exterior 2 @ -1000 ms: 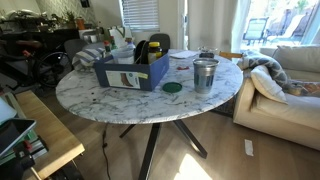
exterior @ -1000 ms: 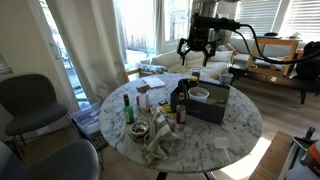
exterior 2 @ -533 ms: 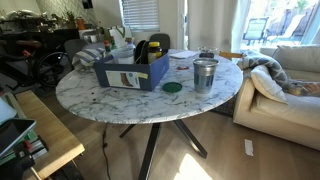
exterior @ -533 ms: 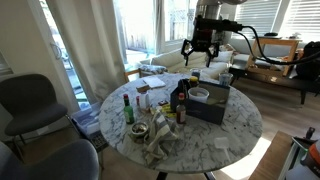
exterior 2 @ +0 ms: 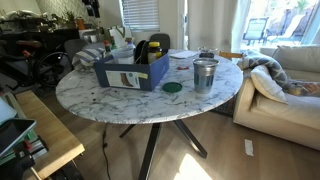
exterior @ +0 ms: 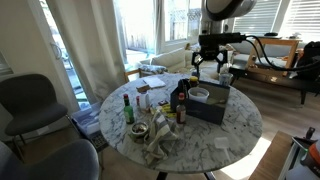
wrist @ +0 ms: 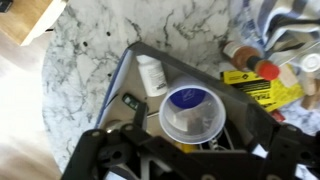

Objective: Place the green lid in the plastic cup

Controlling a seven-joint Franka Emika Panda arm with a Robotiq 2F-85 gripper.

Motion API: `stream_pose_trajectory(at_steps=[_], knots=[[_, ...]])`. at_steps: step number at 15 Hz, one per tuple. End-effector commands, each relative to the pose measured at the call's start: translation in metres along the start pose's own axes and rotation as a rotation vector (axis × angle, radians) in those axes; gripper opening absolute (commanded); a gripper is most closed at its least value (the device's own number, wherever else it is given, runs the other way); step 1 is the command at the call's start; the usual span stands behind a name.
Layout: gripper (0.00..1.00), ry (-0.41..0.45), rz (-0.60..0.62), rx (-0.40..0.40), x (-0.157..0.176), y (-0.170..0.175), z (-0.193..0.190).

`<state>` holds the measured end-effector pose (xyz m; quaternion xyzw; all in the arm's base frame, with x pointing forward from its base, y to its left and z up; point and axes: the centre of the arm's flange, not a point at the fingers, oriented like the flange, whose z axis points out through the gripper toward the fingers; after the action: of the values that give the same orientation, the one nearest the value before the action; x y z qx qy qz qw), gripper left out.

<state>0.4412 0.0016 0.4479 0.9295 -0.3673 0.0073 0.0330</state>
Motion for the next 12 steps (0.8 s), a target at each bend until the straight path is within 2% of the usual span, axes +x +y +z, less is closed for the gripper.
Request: stream_pose_trajectory(at_steps=[1, 4, 5, 7, 10, 12], knots=[[1.00, 0.073, 0.157, -0.107, 0.021, 0.056, 0.059], [1.00, 0.102, 0.313, -0.154, 0.037, 0.089, 0.067], [1.00, 0.070, 0.228, -0.129, 0.034, 0.074, 0.062], [1.00, 0.077, 0.283, -0.143, 0.041, 0.088, 0.064], [1.00, 0.093, 0.323, -0.148, 0.046, 0.090, 0.069], [1.00, 0.111, 0.450, -0.079, 0.060, 0.118, 0.086]])
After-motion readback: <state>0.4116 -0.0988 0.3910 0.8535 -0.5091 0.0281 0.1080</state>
